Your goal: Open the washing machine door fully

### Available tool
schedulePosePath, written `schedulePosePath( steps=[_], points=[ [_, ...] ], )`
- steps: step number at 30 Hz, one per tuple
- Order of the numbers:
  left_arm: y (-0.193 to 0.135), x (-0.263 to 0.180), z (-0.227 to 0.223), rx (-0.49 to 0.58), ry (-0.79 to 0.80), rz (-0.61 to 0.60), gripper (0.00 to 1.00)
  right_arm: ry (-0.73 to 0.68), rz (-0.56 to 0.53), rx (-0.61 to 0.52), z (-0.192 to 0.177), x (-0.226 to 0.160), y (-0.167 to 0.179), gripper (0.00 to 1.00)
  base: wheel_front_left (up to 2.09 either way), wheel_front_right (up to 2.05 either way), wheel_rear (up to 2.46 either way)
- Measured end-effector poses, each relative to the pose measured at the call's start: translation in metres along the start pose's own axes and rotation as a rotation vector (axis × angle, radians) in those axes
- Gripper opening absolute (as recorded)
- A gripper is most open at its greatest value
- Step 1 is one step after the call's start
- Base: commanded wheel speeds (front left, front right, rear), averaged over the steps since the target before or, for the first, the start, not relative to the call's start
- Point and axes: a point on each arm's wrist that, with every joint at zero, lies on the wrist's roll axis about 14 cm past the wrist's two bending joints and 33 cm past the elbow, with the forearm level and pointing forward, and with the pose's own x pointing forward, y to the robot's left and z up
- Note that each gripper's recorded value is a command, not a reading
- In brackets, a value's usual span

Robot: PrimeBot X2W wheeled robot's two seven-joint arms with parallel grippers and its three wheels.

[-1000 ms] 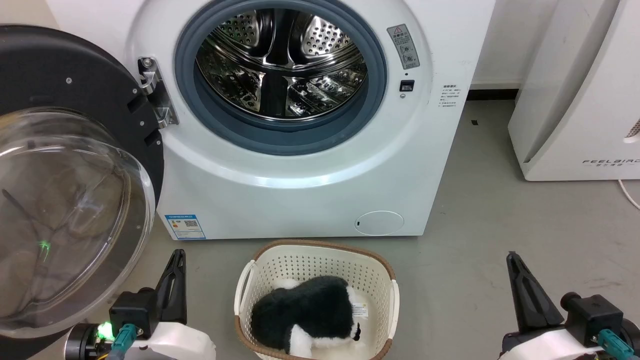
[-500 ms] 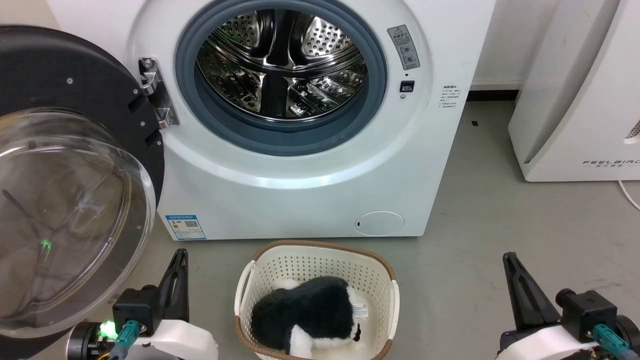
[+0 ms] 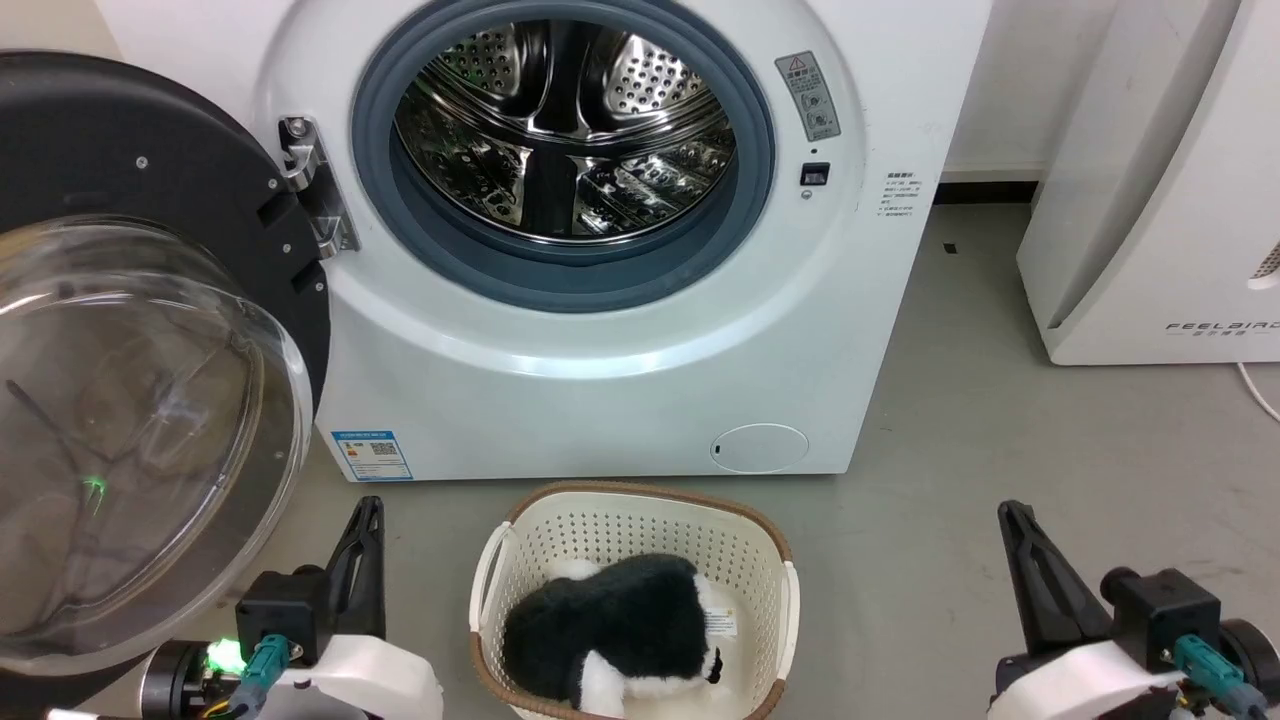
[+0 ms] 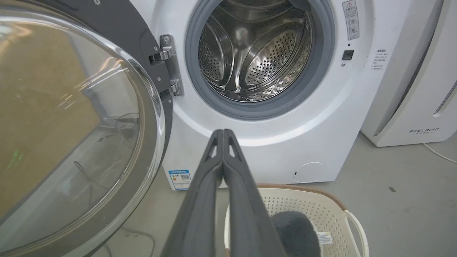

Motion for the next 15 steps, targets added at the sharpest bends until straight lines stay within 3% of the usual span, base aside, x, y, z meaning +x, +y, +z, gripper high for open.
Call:
schedulePosePath(
  steps=[15],
  points=[
    [-0.0028,0.0001,0.0005,0.002,0.018,-0.003,0.00,0.018,0.007,-0.011,0.0002,0.0025,0.0019,0.00,0.00,0.00,0.00]
  ],
)
